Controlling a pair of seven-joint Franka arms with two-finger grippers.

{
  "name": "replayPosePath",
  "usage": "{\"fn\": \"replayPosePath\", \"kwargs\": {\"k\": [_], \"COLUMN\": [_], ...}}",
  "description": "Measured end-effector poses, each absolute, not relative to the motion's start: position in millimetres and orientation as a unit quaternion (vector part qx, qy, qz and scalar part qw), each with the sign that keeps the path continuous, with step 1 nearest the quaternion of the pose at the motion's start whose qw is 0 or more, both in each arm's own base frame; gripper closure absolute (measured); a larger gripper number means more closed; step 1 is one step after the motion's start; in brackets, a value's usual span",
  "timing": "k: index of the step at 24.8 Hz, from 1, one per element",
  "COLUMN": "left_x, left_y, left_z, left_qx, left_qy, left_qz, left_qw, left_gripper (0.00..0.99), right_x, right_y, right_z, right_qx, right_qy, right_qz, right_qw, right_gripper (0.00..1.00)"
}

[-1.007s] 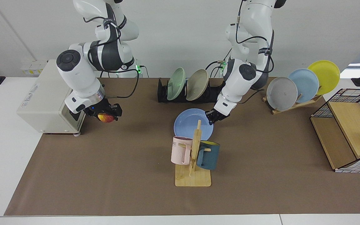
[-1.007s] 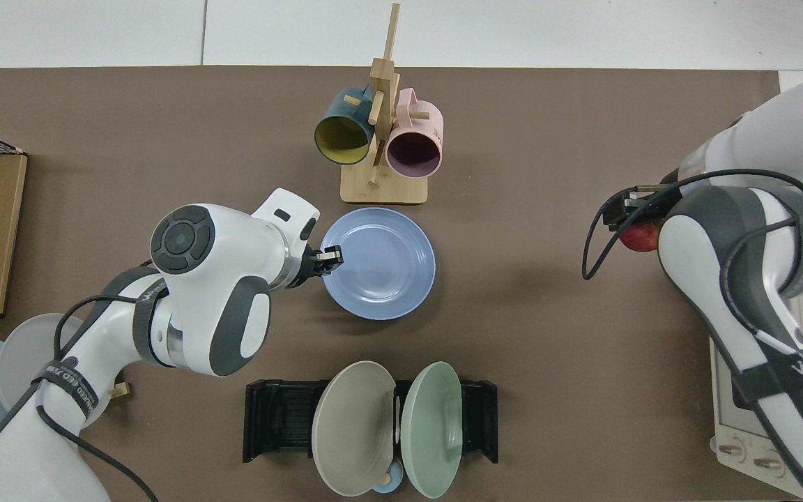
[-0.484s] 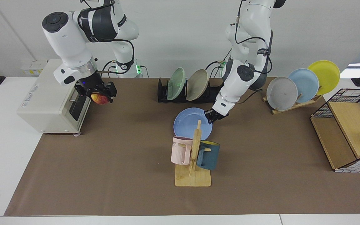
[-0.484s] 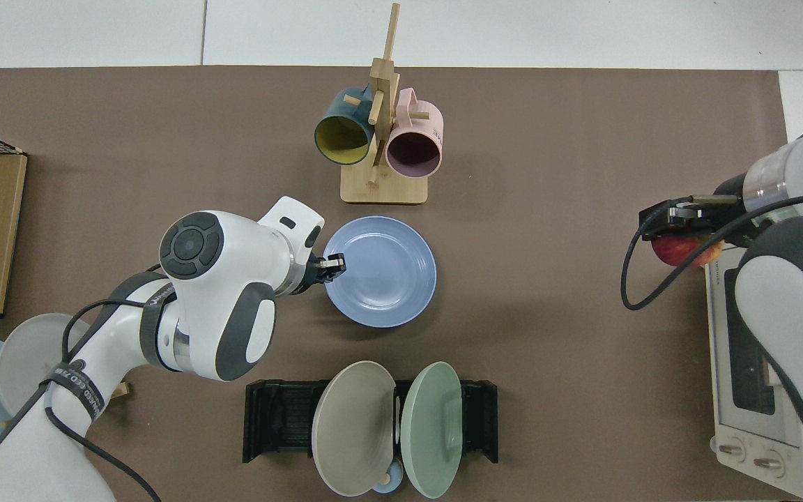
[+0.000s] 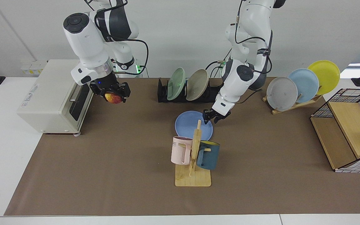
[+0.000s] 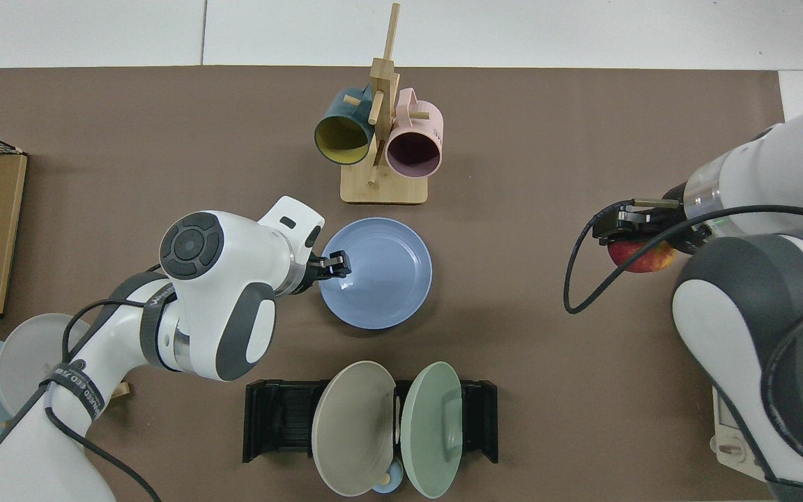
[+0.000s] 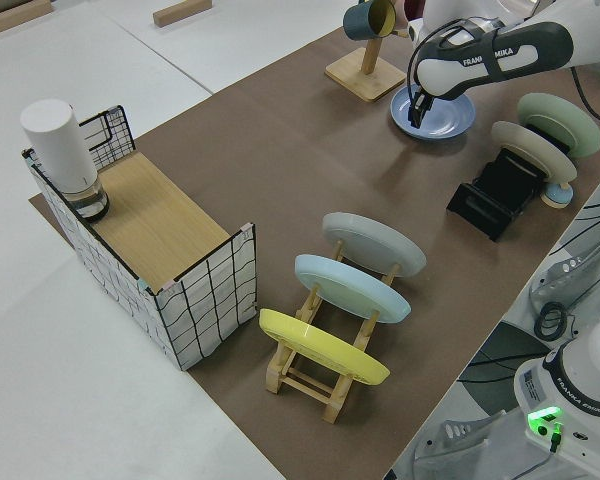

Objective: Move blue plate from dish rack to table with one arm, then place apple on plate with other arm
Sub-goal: 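Release the plate and withdraw the left gripper while the right gripper lifts the apple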

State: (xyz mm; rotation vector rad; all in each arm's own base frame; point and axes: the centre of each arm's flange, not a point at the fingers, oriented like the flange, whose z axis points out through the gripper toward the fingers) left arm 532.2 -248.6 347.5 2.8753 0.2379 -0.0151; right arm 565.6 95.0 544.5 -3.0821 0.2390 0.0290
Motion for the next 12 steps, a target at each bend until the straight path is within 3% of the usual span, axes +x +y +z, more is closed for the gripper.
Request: {"fn": "replayPosePath", "kwargs": {"k": [7, 12], "left_x": [535.2, 540.8], "left_y": [-242.1, -225.9], "left_z": [347.2, 355.8], "left_qx": [0.989, 0.994], "left_qy": [0.085, 0.070], "left_qz": [-0.003, -0.016], "left_qw": [0.123, 0.079], "left_gripper": [0.278, 0.198], "right_x": [560.0, 558.7], "right_y": [133.0, 162.6], "right_z": [542.1, 536.3], "right_qx": [-0.996, -0.995], "right_qy": [0.087, 0.098], "right_qz": [0.010, 0.002], "right_qw": [0.024, 0.023], "right_gripper": [0.24, 0.24]}}
